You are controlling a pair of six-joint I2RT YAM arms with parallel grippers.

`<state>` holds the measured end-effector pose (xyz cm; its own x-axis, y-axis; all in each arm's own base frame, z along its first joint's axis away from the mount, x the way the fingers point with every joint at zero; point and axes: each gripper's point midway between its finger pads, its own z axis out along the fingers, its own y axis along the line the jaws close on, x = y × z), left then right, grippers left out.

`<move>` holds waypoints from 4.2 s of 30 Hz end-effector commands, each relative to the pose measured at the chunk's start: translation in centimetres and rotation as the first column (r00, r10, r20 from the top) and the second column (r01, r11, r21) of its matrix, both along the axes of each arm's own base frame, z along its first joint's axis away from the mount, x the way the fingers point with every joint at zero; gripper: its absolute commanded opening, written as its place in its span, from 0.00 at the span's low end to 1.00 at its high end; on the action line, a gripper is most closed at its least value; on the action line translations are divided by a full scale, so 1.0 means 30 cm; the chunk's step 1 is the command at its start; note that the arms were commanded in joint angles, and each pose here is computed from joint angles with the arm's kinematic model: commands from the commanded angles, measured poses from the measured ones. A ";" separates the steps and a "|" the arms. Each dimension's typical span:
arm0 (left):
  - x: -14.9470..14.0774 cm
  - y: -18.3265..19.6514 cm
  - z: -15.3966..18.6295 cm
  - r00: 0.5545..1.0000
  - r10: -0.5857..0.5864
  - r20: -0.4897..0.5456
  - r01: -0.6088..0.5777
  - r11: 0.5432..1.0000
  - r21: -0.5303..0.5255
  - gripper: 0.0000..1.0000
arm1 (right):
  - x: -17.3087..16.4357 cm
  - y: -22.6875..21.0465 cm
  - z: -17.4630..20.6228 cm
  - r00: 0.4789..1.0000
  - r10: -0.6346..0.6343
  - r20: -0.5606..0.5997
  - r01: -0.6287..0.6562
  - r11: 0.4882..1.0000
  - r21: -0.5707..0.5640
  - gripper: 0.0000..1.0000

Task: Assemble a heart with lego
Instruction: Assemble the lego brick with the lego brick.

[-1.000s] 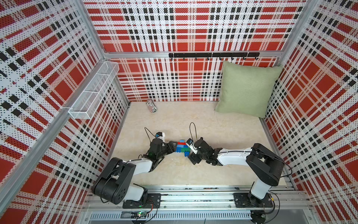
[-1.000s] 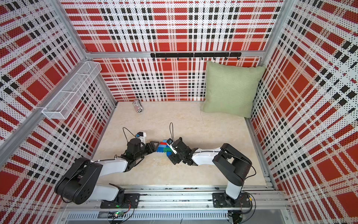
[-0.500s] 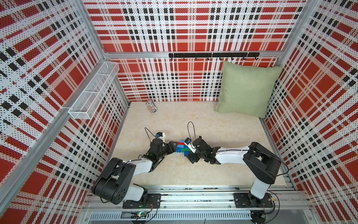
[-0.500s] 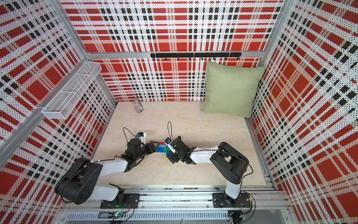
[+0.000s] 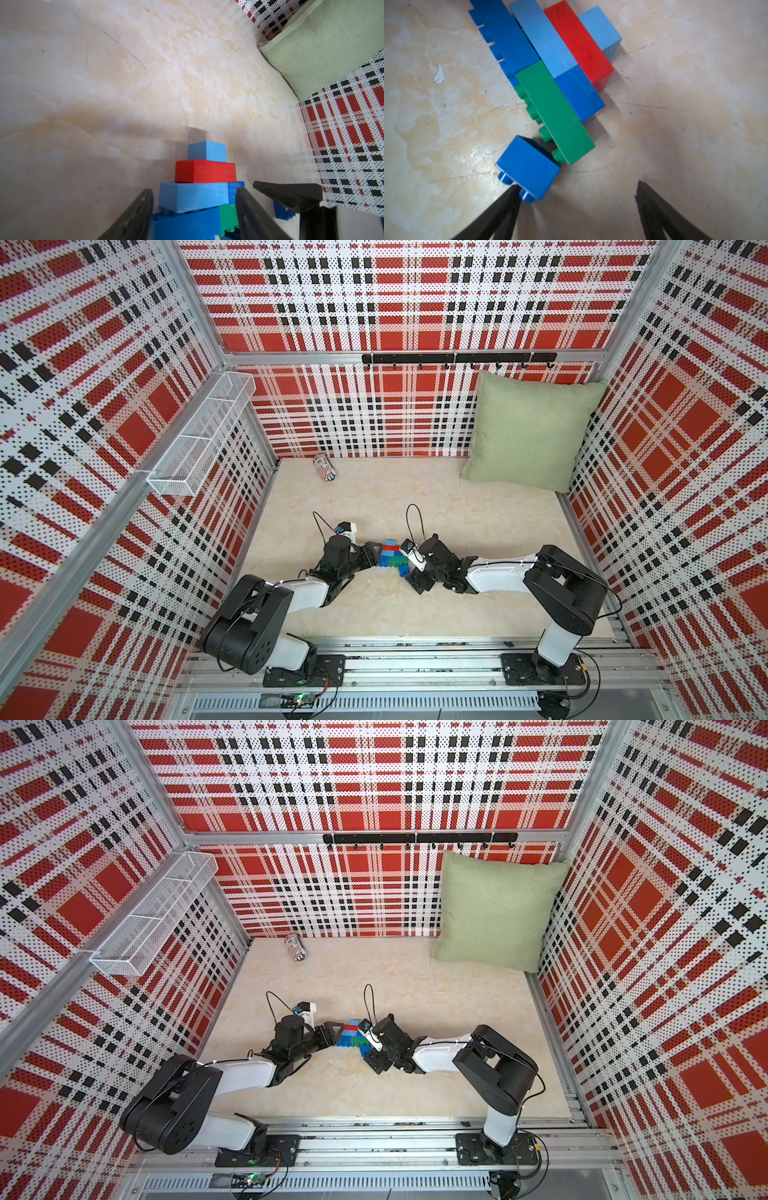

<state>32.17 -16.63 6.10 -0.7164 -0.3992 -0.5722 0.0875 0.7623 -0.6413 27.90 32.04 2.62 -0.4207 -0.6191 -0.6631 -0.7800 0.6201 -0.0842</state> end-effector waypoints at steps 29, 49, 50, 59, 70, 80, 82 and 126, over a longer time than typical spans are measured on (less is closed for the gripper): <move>0.002 -0.012 0.010 1.000 -0.004 0.023 0.003 1.000 0.020 0.67 | 0.003 -0.004 0.063 0.995 0.098 0.020 -0.099 0.994 0.047 0.92; 0.033 0.012 0.017 0.999 0.016 0.028 -0.017 1.000 0.024 0.67 | 0.049 0.082 0.053 0.978 0.197 0.075 -0.199 0.980 0.020 1.00; 0.036 0.016 0.018 0.999 0.021 0.029 -0.022 0.999 0.025 0.67 | 0.049 0.081 0.050 0.977 0.200 0.077 -0.202 0.979 0.016 1.00; 0.053 0.023 0.011 0.999 0.028 0.028 -0.029 0.999 0.036 0.66 | 0.076 0.028 0.059 0.984 0.155 0.084 -0.158 0.987 0.024 0.99; 0.045 0.047 0.044 0.998 0.047 0.050 -0.049 0.998 0.050 0.66 | 0.087 -0.006 0.075 0.987 0.130 0.093 -0.133 0.991 0.024 0.98; 0.034 0.029 0.026 0.999 0.017 0.028 -0.019 0.998 0.068 0.67 | 0.047 0.025 0.086 0.973 0.222 0.069 -0.225 0.974 0.035 0.99; 0.038 0.023 0.028 1.000 0.011 0.029 -0.013 0.998 0.067 0.67 | 0.054 0.026 0.090 0.972 0.224 0.078 -0.226 0.974 0.027 0.99; 0.062 -0.065 -0.078 0.985 -0.167 -0.045 0.170 0.982 0.082 0.63 | 0.129 0.094 -0.007 0.922 0.382 0.063 -0.375 0.921 -0.104 0.73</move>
